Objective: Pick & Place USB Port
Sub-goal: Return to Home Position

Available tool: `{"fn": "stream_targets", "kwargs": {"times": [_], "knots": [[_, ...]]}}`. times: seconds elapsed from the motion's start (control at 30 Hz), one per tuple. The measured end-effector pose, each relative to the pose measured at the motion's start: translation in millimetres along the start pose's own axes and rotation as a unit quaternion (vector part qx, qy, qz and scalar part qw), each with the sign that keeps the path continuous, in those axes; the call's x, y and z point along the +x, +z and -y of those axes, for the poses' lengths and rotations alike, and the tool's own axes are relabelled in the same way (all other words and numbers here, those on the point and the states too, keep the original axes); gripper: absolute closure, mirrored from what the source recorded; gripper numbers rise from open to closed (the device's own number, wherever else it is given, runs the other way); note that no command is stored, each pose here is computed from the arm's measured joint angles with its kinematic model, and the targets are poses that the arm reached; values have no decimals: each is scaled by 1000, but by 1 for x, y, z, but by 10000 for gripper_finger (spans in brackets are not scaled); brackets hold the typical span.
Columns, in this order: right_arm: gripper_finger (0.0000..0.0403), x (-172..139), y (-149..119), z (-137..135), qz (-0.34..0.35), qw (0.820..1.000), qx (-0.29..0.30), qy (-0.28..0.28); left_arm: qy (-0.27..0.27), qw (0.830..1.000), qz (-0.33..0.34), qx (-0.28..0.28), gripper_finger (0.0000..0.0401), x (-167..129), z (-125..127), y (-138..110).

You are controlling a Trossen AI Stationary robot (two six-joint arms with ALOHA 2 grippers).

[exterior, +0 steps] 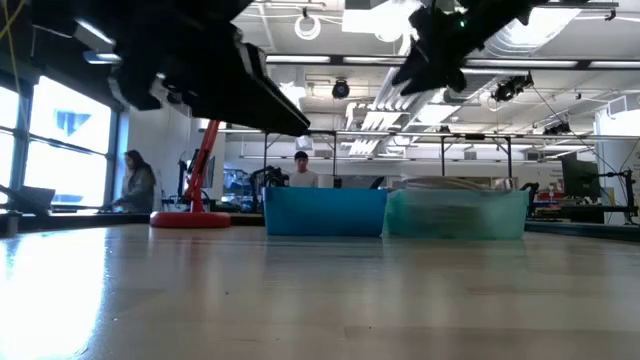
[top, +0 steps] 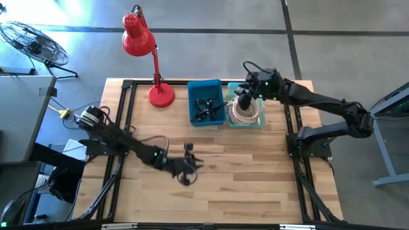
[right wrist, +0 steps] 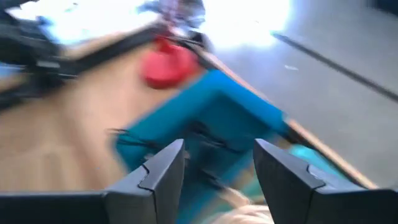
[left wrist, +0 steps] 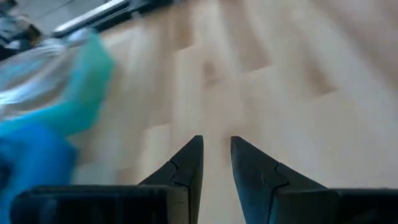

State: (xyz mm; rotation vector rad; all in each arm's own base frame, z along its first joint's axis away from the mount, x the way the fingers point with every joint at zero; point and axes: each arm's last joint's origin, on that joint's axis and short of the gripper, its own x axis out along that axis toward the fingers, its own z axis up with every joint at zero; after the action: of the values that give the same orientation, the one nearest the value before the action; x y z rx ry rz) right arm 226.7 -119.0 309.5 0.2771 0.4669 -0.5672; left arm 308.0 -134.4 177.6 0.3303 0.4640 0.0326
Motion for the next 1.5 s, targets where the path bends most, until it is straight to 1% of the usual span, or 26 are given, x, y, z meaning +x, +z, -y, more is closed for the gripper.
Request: {"fn": "stream_targets", "kwargs": {"times": [0.07, 0.13, 0.23, 0.33, 0.4, 0.47, 0.53, 0.57, 0.6, 0.63, 0.67, 0.77, 0.83, 0.97, 1.03, 1.17, 1.23, 1.33, 1.4, 1.5], "knots": [[219, -4, 9, -5, 8, 998, 0, 56, 20, 999, -18, 25, 320, -1, -19, 1], [219, -10, 21, -12, 31, 992, -16, 120, 38, 997, -28, 59, 320, -6, -39, 5], [222, -23, 40, -29, 76, 975, -75, 195, 67, 992, -8, 105, 320, -18, -65, 19], [241, -39, 54, -48, 104, 958, -124, 236, 105, 986, 44, 120, 320, -42, -89, 40], [264, -50, 60, -60, 107, 949, -146, 257, 129, 981, 60, 133, 326, -62, -101, 49], [296, -64, 63, -71, 102, 942, -167, 273, 146, 976, 76, 144, 344, -82, -110, 56], [336, -80, 64, -80, 96, 935, -183, 289, 150, 973, 85, 153, 379, -102, -117, 60], [360, -88, 62, -84, 93, 932, -189, 294, 150, 973, 90, 154, 389, -110, -120, 61], [380, -96, 60, -89, 93, 929, -197, 301, 150, 973, 91, 152, 393, -120, -123, 61], [391, -105, 57, -94, 98, 923, -206, 311, 149, 973, 88, 153, 393, -129, -127, 60], [393, -113, 55, -98, 106, 920, -210, 314, 147, 974, 83, 155, 394, -137, -129, 58], [394, -141, 46, -104, 118, 919, -225, 303, 140, 975, 62, 161, 399, -161, -137, 49], [400, -159, 38, -102, 119, 923, -237, 278, 132, 977, 54, 160, 399, -176, -141, 43], [401, -188, 23, -93, 105, 937, -237, 232, 76, 987, 66, 129, 400, -202, -145, 31], [402, -197, 15, -90, 104, 942, -232, 220, 69, 988, 71, 118, 400, -213, -148, 26], [402, -204, -8, -83, 106, 936, -246, 227, 71, 988, 77, 110, 401, -231, -153, 18], [402, -203, -21, -78, 106, 938, -244, 224, 83, 988, 78, 108, 401, -240, -156, 14], [402, -203, -38, -65, 107, 943, -227, 218, 103, 986, 77, 103, 401, -253, -161, 6], [402, -202, -48, -56, 122, 943, -212, 224, 107, 987, 73, 99, 401, -260, -163, 0], [403, -199, -63, -47, 165, 937, -185, 246, 101, 990, 66, 72, 401, -264, -162, -10]]}}
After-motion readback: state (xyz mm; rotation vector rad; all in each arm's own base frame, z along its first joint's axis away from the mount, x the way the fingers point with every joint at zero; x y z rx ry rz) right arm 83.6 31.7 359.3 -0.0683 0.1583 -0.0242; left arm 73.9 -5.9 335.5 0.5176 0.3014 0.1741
